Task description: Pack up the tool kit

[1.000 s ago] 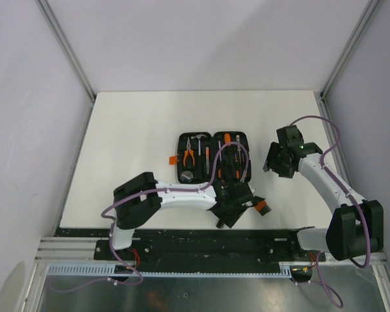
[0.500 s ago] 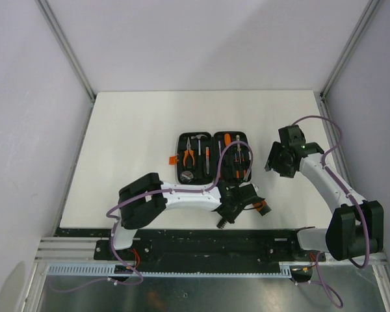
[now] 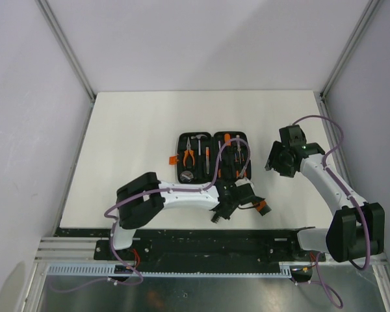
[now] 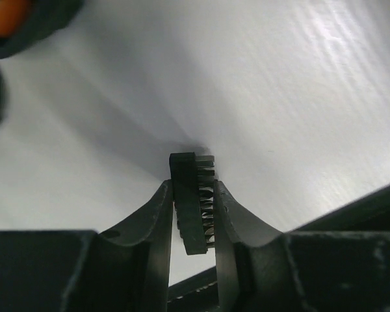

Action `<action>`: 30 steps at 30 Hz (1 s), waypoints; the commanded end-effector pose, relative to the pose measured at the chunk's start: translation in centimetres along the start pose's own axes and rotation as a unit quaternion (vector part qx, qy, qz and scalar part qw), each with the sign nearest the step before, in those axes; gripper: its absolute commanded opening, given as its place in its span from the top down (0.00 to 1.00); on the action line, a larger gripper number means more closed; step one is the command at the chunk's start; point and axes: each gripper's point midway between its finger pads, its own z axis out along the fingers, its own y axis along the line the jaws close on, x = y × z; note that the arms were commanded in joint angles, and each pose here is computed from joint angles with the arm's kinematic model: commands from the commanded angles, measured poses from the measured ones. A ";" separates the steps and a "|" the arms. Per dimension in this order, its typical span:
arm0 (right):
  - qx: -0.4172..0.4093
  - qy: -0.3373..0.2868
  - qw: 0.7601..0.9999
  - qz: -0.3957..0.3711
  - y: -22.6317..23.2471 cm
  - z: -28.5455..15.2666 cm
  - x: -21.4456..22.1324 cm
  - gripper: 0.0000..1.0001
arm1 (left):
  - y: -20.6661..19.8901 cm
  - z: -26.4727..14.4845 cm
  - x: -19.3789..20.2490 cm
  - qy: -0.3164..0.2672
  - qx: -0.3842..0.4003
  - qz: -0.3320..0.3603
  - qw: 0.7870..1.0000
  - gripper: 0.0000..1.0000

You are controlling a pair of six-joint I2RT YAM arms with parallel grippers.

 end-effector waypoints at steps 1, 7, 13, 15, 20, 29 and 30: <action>-0.016 -0.023 1.000 0.007 0.5 -0.7 -1.0 0.41 | 4.5 -3.1 -3.1 -0.051 -0.047 -0.045 0.997 0.86; -0.018 -0.018 1.000 0.008 0.5 -0.8 -0.7 0.41 | 10.9 -5.8 -7.7 -0.098 -0.063 -0.118 0.986 0.84; -0.023 0.011 1.000 -0.013 0.5 -0.5 0.4 0.41 | 18.6 -5.3 -11.6 -0.110 -0.091 -0.185 0.972 0.84; -0.018 0.019 0.999 -0.023 0.2 -0.3 0.8 0.41 | 20.5 -4.2 -12.5 -0.103 -0.090 -0.201 0.970 0.83; -0.019 0.037 0.999 -0.033 -0.3 -0.2 2.1 0.38 | 24.4 -1.0 -13.7 -0.081 -0.088 -0.235 0.965 0.82; 0.017 0.036 0.999 0.023 -1.7 -0.8 3.2 0.32 | 27.1 2.3 -13.7 -0.056 -0.098 -0.233 0.966 0.76; 0.028 0.040 0.998 0.030 -2.0 -0.7 3.5 0.31 | 27.1 2.4 -13.4 -0.053 -0.099 -0.232 0.966 0.75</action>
